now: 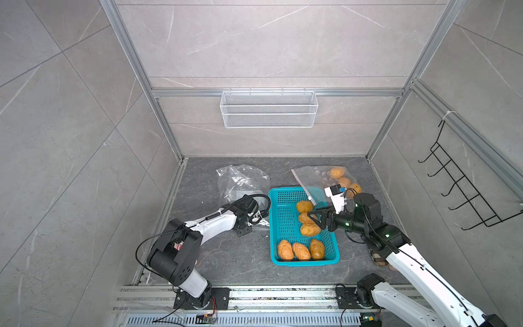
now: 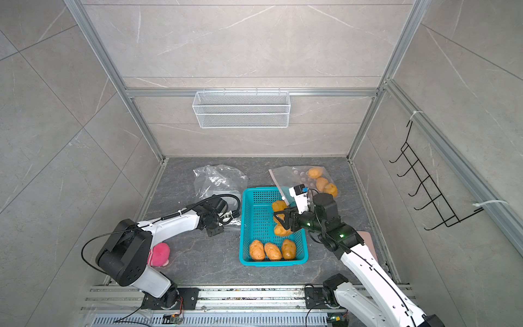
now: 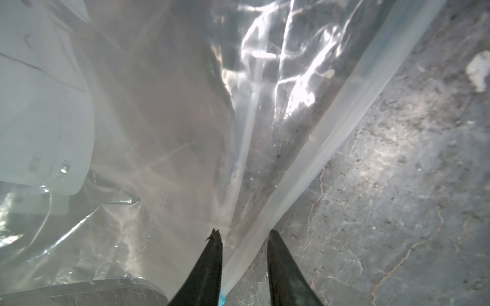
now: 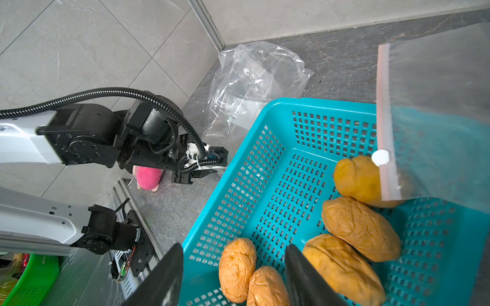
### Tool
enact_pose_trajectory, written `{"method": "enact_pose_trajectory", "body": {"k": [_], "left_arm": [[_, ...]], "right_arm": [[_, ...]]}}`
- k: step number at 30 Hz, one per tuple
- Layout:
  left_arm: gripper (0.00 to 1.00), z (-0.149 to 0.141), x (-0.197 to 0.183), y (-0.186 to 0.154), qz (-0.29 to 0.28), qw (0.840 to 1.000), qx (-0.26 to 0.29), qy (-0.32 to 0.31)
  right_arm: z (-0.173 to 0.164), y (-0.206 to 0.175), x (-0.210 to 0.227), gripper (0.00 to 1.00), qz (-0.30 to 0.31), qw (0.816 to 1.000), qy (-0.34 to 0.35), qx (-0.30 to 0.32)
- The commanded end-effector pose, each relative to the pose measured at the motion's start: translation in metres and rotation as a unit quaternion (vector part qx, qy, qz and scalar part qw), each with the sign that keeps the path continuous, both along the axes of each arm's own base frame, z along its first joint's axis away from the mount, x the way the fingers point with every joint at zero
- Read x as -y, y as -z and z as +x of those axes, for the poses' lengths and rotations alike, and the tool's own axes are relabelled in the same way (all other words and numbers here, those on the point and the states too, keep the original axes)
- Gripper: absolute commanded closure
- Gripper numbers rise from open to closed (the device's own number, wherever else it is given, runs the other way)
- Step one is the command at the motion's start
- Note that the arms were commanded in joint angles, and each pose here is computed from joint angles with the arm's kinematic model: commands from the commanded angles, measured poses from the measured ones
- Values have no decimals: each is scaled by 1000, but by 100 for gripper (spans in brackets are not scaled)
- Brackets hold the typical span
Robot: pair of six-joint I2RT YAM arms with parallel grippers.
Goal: Put the potatoes into a zipper bag and zip it
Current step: Pick up the zipper food storage bag.
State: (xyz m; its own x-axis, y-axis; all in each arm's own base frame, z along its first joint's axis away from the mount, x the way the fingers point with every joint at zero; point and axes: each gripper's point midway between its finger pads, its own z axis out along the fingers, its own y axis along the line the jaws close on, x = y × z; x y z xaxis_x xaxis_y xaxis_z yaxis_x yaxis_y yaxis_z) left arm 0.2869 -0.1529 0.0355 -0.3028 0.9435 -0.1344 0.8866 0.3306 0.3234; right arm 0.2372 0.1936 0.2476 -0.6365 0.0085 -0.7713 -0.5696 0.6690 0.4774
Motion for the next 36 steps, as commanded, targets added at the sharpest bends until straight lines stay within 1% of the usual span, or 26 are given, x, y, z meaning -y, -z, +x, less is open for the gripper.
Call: {"method": "enact_pose_trajectory", "body": {"k": [1,12,15,19,22,29,34,36], "left_arm": [[66,0,-1,4,1,1000,-5,1],[64,-3,-2,13,9,1000,-16,8],[63,-1,-3,13,14,1000,-8,10],[64,-1,-3,15,16,1000,-12,10],[73,-1,-4,17,14,1000,-16,10],[86,2,-3,18,11,1000,-18,6],[100,7,-3,8,6,1000,5,-1],[100,14,-6,2,12,999,29,-7]], "right_arm": [[-4,-11,-1,38,-2,1000,-9,16],[-5,-10,-2,38,-4,1000,-11,16],[-5,-9,-3,38,-4,1000,-12,14],[-6,-11,-3,38,-4,1000,-13,17],[-6,-11,-4,38,-4,1000,-14,17],[-7,-12,-4,38,-4,1000,-15,21],[-8,-13,-4,38,-4,1000,-16,22],[-8,-14,-5,38,-4,1000,-17,24]]}}
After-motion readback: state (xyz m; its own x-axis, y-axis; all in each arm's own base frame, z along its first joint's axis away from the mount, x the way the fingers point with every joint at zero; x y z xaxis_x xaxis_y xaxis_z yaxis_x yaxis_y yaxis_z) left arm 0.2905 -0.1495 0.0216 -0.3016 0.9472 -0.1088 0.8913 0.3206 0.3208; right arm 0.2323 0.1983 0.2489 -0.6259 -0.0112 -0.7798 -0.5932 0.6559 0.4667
